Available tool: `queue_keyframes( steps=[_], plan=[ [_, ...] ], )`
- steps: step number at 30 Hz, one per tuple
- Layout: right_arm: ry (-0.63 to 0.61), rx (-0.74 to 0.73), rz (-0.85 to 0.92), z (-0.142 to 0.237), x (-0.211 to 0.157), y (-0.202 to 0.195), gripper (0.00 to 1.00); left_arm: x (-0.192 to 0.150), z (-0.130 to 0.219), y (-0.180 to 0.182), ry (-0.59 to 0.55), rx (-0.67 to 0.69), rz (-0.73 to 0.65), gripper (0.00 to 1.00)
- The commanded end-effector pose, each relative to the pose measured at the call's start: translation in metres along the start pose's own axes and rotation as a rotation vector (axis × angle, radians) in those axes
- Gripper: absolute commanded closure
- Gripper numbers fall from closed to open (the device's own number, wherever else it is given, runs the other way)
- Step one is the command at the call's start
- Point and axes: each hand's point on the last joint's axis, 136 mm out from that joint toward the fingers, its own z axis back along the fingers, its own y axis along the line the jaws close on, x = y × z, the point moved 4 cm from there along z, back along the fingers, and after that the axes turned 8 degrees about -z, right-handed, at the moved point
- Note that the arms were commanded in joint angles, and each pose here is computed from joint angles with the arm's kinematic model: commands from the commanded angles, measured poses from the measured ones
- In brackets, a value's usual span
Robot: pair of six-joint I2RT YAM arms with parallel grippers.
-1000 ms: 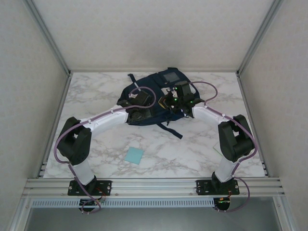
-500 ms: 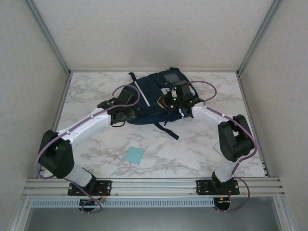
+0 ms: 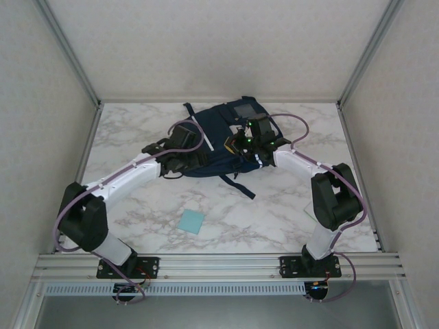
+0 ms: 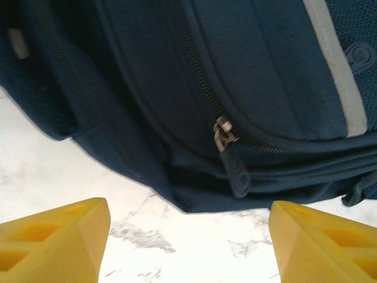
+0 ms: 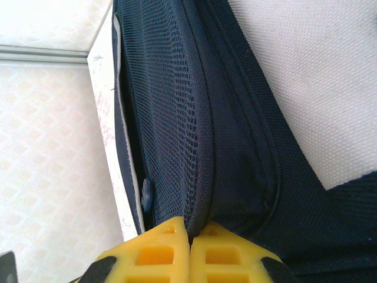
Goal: Pack books, pencil case, and school supplies into a backpack
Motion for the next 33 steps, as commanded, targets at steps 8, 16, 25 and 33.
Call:
queue_keyframes(
  steps=[8, 16, 25, 33],
  plan=[
    [-0.019, 0.126, 0.094, 0.015, 0.007, 0.041, 1.0, 0.017, -0.026, -0.03, -0.046, -0.124, 0.085, 0.53],
    [-0.014, 0.133, 0.1, 0.015, 0.007, 0.043, 1.0, 0.013, -0.039, -0.026, -0.052, -0.119, 0.088, 0.74],
    [-0.019, 0.129, 0.104, 0.016, 0.007, 0.042, 1.0, 0.001, -0.048, -0.013, -0.002, -0.049, 0.03, 0.68],
    [-0.025, 0.128, 0.109, 0.018, 0.007, 0.041, 1.0, -0.009, -0.06, 0.009, 0.019, 0.002, 0.089, 0.69]
  ],
)
